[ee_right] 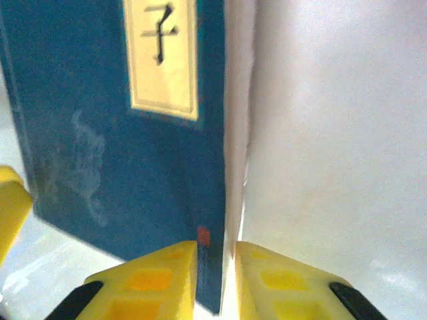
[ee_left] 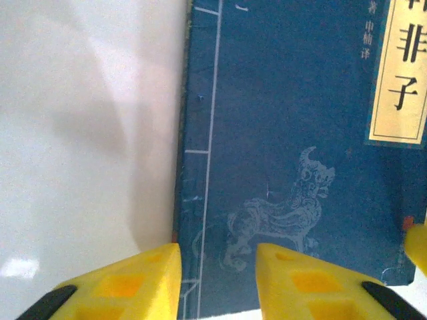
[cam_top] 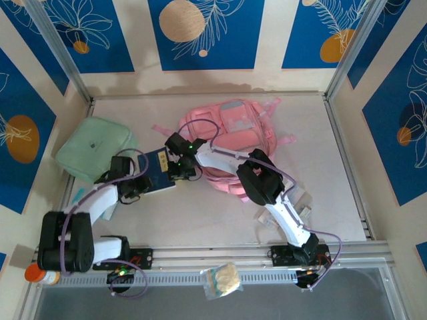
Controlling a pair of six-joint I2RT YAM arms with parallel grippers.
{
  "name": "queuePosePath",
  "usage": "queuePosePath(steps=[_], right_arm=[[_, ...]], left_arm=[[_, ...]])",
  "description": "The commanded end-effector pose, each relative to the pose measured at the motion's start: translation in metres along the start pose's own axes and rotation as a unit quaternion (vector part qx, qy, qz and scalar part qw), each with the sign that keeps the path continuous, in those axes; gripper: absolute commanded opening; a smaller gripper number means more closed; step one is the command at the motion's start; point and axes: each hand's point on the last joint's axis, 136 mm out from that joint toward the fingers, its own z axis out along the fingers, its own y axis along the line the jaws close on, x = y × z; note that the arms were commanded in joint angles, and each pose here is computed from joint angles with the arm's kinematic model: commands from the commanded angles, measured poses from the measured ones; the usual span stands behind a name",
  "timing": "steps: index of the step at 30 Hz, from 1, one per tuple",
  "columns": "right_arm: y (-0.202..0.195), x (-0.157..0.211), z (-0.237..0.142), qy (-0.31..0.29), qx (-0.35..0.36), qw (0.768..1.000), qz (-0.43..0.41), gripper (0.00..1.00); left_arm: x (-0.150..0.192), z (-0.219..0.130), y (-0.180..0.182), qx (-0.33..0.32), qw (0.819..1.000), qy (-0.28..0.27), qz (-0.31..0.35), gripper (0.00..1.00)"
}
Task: Pack books, pencil case, and school supplies into a backpack
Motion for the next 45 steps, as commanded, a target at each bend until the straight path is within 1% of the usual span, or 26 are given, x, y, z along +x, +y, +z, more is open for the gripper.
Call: queuePosePath(steps=[1,3,5,6,8,11,16,19,21,27,32,37,45], right_arm=[[0.013,0.009,-0.028,-0.002,-0.013,1.0,-0.008,0.27],[0.001,0.003,-0.025,-0.004,0.004,1.0,0.003,0.29],[-0.002,0.0,-0.021,-0.003,-0.001,1.0,0.008,0.3],[-0.003,-0.003,-0.019,-0.005,-0.001,1.0,0.009,0.31],[-0.003,-0.007,-0.016,-0.009,0.003,1.0,0.006,0.34],[-0.004,-0.015,-0.011,-0.009,0.007,1.0,0.008,0.35],[-0.011,-0.025,0.002,-0.006,0.009,1.0,0.019,0.37],[-0.012,-0.028,0.008,-0.002,0.008,1.0,0.021,0.37],[-0.005,-0.029,0.011,-0.001,-0.004,1.0,0.016,0.38],[0.002,-0.028,0.02,0.011,-0.012,1.0,0.016,0.38],[0.019,-0.03,0.012,0.008,-0.03,1.0,0.006,0.38],[0.035,-0.031,-0.006,0.003,-0.047,0.999,-0.006,0.38],[0.046,-0.033,-0.03,-0.011,-0.051,0.998,-0.022,0.38]], left_arm=[[0.007,-0.018,0.014,-0.034,0.999,-0.015,-0.028,0.38],[0.001,-0.024,0.014,-0.036,0.998,-0.032,-0.035,0.42],[-0.002,-0.023,0.017,-0.051,0.998,-0.03,-0.037,0.45],[-0.003,-0.022,0.022,-0.068,0.997,-0.027,-0.039,0.45],[-0.007,-0.018,0.022,-0.074,0.996,-0.023,-0.036,0.45],[-0.012,-0.007,0.003,-0.023,0.999,-0.022,-0.034,0.45],[-0.013,0.004,-0.008,0.008,0.999,-0.011,-0.031,0.45],[-0.01,0.009,-0.009,0.008,0.999,0.003,-0.033,0.44],[-0.008,0.014,-0.008,0.011,0.999,0.005,-0.036,0.44],[-0.001,0.021,-0.007,0.014,0.999,0.018,-0.044,0.39],[0.004,0.024,-0.004,0.011,0.998,0.025,-0.048,0.38],[0.006,0.027,-0.003,0.009,0.998,0.03,-0.049,0.38],[0.008,0.028,-0.002,0.007,0.998,0.033,-0.049,0.38]])
